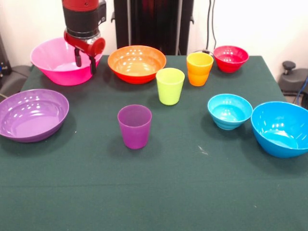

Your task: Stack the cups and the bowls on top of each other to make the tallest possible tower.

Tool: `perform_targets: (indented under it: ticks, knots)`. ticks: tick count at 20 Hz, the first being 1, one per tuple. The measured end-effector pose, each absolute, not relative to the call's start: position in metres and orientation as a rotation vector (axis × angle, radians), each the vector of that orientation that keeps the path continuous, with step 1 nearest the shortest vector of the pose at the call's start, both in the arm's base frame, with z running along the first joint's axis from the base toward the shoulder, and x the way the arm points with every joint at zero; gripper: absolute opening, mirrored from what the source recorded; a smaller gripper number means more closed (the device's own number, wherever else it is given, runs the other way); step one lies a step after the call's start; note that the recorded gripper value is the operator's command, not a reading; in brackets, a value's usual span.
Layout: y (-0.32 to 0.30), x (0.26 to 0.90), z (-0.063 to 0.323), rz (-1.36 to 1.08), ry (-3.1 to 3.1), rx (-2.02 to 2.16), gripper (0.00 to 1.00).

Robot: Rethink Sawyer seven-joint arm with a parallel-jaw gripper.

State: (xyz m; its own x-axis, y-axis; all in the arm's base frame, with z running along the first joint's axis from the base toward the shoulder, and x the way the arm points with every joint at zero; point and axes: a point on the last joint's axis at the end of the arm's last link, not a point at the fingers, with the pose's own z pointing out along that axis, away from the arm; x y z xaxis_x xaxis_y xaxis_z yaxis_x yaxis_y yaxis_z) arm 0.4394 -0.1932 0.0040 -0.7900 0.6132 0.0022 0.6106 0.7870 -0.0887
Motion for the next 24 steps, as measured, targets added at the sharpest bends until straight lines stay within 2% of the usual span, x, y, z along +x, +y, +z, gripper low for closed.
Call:
perform_targets:
  ticks: [24]
  knots:
    - [-0.195,0.379,0.009,0.109,-2.863,-1.004,1.00]
